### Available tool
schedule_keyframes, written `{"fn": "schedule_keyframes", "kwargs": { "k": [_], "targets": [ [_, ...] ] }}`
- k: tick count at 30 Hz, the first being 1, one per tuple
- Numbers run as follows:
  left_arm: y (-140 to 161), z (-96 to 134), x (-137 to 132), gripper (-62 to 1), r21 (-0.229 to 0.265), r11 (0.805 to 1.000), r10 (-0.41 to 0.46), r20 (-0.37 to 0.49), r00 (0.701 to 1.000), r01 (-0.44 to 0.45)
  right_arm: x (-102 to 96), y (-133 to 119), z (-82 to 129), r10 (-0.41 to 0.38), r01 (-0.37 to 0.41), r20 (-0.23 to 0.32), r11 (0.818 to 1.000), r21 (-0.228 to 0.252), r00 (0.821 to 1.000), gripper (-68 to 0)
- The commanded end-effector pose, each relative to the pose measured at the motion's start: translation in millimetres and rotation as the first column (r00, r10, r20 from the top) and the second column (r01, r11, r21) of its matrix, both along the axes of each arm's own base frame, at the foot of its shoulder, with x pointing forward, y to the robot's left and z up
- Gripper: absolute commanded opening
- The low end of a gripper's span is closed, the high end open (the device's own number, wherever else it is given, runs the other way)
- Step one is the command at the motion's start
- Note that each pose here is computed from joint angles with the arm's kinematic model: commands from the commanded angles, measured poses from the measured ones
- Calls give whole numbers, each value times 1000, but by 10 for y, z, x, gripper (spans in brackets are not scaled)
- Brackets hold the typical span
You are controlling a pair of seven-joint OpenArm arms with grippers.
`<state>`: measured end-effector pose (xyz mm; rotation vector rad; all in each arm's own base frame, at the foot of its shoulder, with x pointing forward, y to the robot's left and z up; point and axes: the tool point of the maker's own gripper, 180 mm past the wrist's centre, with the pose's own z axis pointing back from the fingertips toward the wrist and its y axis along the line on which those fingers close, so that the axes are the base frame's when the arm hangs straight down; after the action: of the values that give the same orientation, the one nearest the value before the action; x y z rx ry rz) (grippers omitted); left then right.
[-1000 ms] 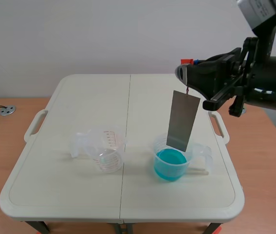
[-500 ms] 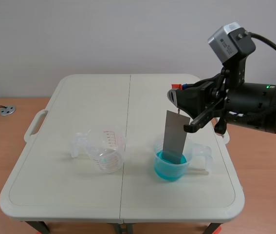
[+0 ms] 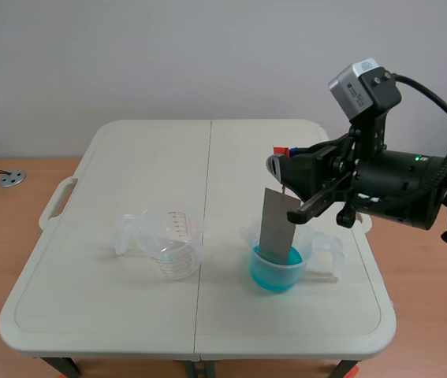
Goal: Hold the metal plate by the orange handle, dip it into the blue solution, take it out and point at it, then put the plate back in the beaker on the left.
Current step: 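Lower the plate into the blue solution, then hold the plate still in the solution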
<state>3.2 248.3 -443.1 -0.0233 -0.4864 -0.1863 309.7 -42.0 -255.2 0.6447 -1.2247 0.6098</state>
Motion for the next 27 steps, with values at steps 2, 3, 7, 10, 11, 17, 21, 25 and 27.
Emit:
{"fn": "schedule_keyframes", "kwargs": {
  "k": [2,3,7,10,11,17,21,25,27],
  "targets": [
    [-1,35,34,-562,-1,1000,-7,13,1000,7,54,-1,88,8,-9,30,1000,24,1000,-665],
    [-1,35,34,-562,-1,1000,-7,13,1000,7,68,-12,69,5,-6,25,1000,24,1000,-665],
    [-8,35,33,-562,-4,1000,-8,13,1000,8,116,-50,4,-7,7,8,1000,28,1000,-665],
    [-6,35,33,-562,-3,1000,-8,13,1000,8,125,-66,-36,-13,13,-3,999,31,1000,-665],
    [-6,34,32,-562,-3,1000,-8,12,1000,8,125,-68,-43,-13,13,-5,999,30,1000,-665],
    [-8,18,2,-562,-4,1000,-9,-8,1000,9,125,-68,-43,-13,13,-5,999,30,1000,-665],
    [-7,13,-7,-562,-3,1000,-9,-13,1000,9,125,-68,-44,-13,13,-6,999,30,1000,-665],
    [-6,13,-7,-562,-2,1000,-9,-13,1000,9,125,-68,-44,-13,13,-6,999,30,1000,-665],
    [-6,13,-7,-562,-2,1000,-9,-13,1000,9,124,-68,-45,-13,13,-6,999,29,1000,-665]
  ]
}}
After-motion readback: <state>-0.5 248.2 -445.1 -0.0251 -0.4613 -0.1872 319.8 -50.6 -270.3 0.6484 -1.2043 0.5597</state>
